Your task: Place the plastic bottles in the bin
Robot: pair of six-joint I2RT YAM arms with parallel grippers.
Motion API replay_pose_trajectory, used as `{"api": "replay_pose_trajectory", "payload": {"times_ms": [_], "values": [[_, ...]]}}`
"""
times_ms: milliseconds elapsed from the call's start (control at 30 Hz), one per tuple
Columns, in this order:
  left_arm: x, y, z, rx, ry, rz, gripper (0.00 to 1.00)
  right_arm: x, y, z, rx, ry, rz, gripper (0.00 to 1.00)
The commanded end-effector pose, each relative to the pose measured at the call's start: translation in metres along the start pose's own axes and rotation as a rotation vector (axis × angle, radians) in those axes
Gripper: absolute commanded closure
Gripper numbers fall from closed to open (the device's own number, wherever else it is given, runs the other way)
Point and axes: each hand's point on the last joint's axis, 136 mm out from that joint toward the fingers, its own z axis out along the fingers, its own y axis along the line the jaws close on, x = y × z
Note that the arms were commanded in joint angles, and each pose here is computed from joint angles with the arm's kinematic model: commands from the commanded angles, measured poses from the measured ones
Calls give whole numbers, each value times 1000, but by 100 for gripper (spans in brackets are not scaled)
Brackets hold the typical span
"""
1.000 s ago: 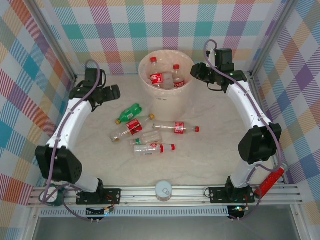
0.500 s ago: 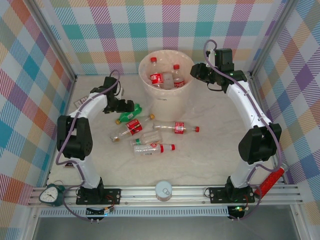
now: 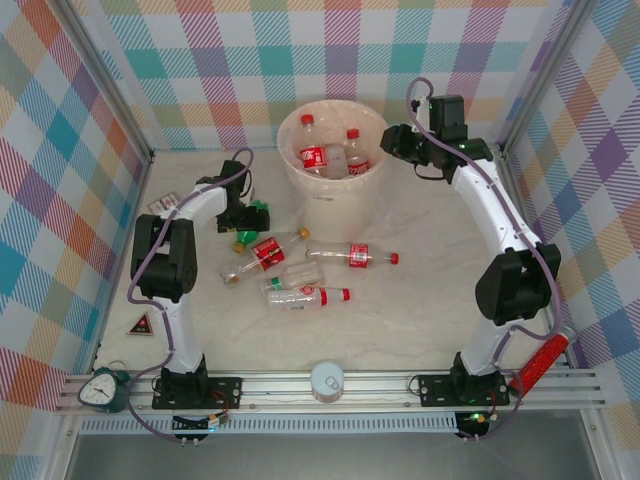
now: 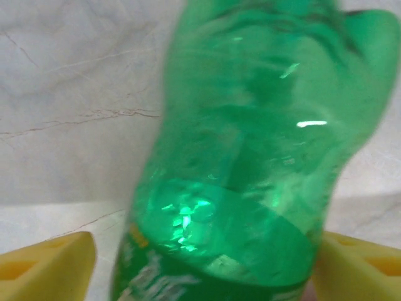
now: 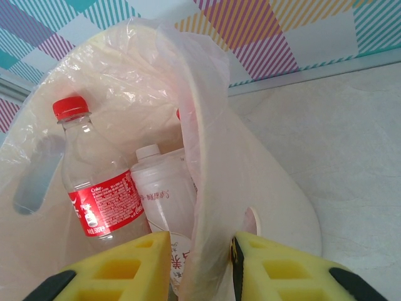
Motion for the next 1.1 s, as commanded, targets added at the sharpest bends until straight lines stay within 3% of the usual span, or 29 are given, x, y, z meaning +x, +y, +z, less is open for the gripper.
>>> {"api": "replay_pose_trajectory", "payload": {"times_ms": [0, 133, 600, 800, 1067], "values": [[-3, 3, -2, -35, -6, -14, 23, 22, -19, 16, 40, 88, 18, 68], [-3, 5, -5, -45, -15, -32, 31, 21, -17, 16, 32, 88, 20, 68], [-18, 4, -26, -27, -95, -118, 41, 24, -16, 14, 28, 92, 21, 68], [-45, 4, -75, 23, -256, -206, 42, 19, -4, 5, -15, 78, 17, 68], [-78, 6, -187, 60, -543, -266, 42, 19, -3, 2, -12, 76, 15, 68]]}}
